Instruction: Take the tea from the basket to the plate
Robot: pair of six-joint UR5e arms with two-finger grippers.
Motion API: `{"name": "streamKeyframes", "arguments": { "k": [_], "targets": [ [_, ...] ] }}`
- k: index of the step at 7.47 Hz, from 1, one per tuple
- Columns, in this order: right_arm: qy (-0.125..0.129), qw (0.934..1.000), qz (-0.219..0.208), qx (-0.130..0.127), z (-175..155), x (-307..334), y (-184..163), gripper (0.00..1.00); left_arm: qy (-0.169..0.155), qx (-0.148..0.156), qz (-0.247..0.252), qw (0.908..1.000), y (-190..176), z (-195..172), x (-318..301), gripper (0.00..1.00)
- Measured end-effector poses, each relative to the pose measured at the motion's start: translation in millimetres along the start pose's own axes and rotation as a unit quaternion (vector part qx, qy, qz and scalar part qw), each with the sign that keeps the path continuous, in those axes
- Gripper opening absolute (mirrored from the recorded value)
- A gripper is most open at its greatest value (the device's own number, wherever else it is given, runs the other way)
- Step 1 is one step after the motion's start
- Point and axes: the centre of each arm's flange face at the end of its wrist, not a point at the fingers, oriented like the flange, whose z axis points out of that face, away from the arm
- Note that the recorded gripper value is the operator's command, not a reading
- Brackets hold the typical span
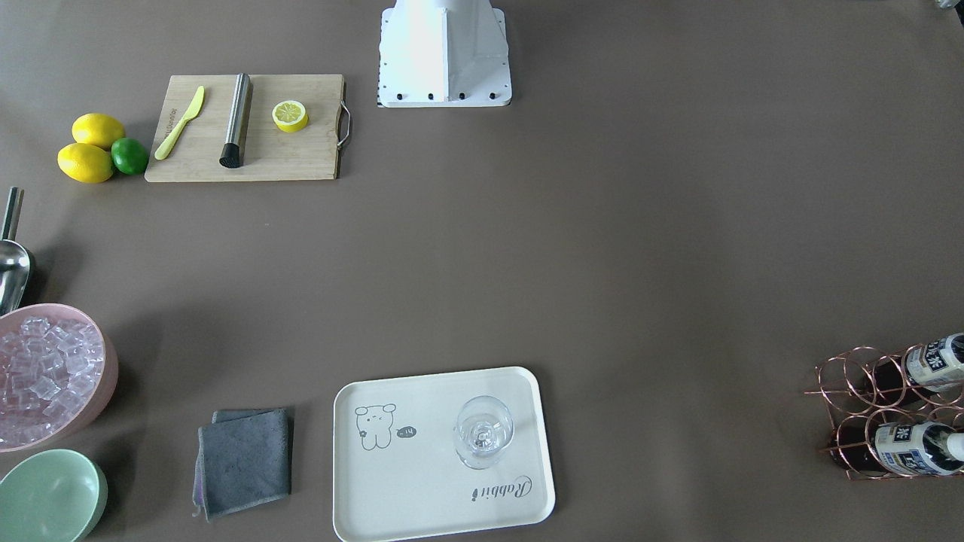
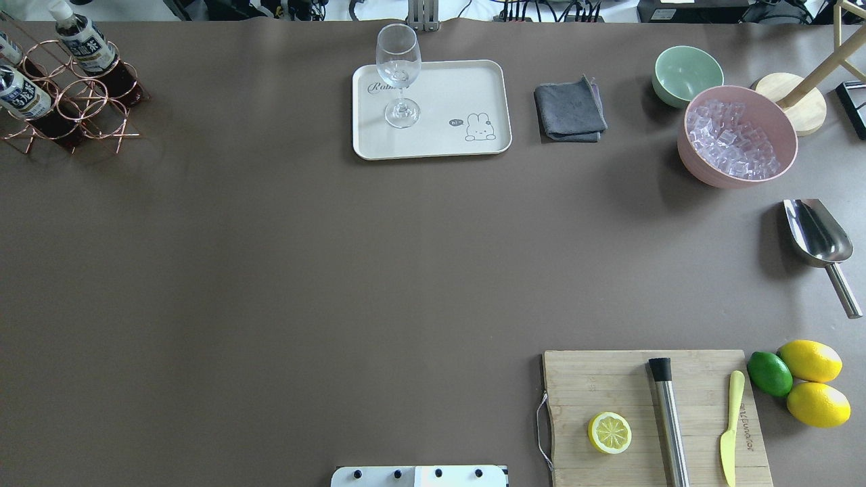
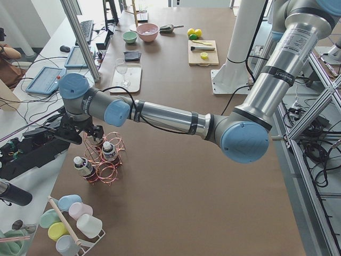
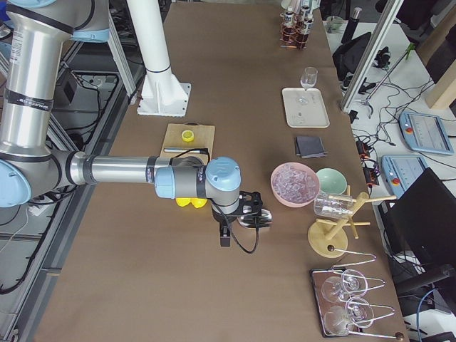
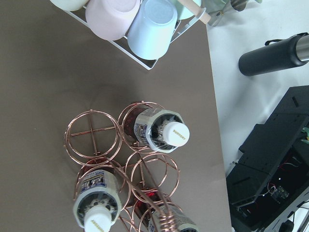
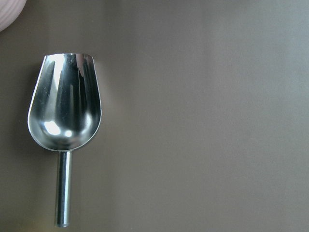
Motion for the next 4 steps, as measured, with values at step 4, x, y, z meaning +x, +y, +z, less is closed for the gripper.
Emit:
{"name": "streamKeyframes", "arguments": {
  "k": [4],
  "targets": [
    [0.000, 1.0000, -0.007, -0.001, 0.3, -5.7, -2.3, 1.00, -0.004, 0.010, -0.049, 0.9987, 28.9, 24.4, 25.2, 0.97]
  ]
}}
